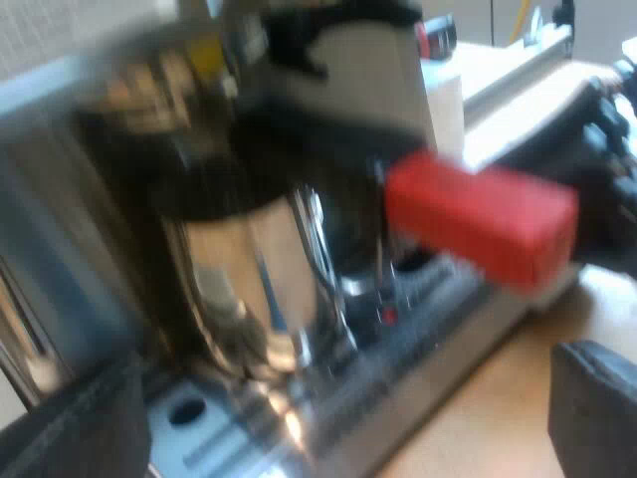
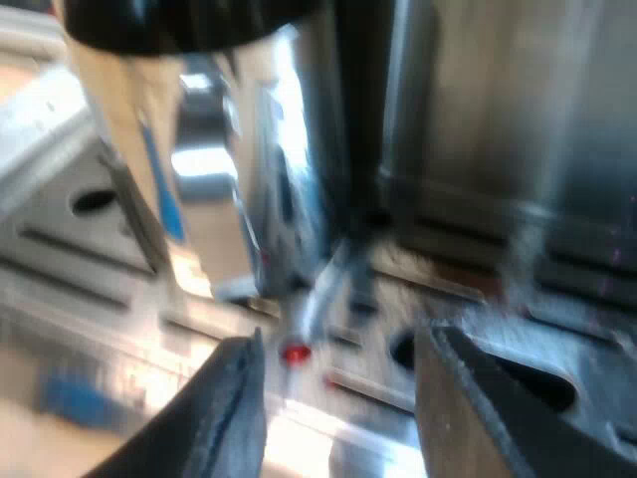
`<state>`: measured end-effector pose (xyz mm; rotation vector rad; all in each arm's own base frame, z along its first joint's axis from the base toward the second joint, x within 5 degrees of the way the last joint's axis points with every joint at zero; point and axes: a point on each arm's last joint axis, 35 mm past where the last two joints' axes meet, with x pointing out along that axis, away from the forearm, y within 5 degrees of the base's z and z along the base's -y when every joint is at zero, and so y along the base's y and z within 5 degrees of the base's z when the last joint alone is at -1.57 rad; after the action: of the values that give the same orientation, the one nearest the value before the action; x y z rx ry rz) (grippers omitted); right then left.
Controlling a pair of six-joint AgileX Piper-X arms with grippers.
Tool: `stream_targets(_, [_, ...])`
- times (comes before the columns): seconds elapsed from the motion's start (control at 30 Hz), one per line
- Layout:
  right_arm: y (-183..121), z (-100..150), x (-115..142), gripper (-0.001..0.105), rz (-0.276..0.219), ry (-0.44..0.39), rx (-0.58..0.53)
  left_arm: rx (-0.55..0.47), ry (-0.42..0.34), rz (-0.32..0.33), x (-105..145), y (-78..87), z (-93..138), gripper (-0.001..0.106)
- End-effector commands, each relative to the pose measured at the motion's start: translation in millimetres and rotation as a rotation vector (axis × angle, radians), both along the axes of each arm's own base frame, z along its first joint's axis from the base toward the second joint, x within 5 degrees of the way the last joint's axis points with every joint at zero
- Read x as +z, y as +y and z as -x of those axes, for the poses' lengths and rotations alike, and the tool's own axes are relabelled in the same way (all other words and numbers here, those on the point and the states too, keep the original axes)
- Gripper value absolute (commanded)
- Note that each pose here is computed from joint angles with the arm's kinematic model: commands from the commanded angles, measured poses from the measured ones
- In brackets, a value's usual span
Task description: Place mug into machine
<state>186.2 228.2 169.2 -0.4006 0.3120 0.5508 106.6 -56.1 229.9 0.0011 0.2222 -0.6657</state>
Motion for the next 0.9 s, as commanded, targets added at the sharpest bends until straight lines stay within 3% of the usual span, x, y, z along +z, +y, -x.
stream_targets(0.03, [-2.6, 6.4, 10.6, 0.039, 0.012, 0.004, 0.003, 0.0, -0.051, 0.032, 16.0, 0.4, 2.1, 0.082])
stream_targets(0.13, [-5.8, 15.2, 28.9, 0.039, -0.011, -0.012, 0.022, 0.0, -0.102, 0.057, 33.0, 3.0, 7.9, 0.082])
stream_targets(0.23, [-7.1, 19.4, 37.9, 0.039, -0.029, -0.025, 0.032, 0.003, -0.072, 0.061, 42.3, 6.1, 15.0, 0.082])
stream_targets(0.33, [-4.5, 31.9, 57.7, 0.034, -0.09, -0.065, 0.075, 0.004, -0.061, 0.06, 54.2, 9.6, 23.1, 0.082])
stream_targets(0.5, [6.1, 47.6, 80.6, 0.0, -0.145, -0.114, 0.116, -0.024, -0.142, 0.104, 84.8, 14.9, 37.4, 0.082])
stream_targets(0.73, [23.1, 42.0, 117.6, 0.0, -0.218, -0.184, 0.048, -0.036, -0.106, 0.124, 105.3, 19.5, 49.3, 0.082])
stream_targets(0.9, [39.6, 32.9, 132.6, 0.0, -0.24, -0.205, 0.018, -0.039, -0.138, 0.137, 118.8, 22.0, 55.1, 0.082])
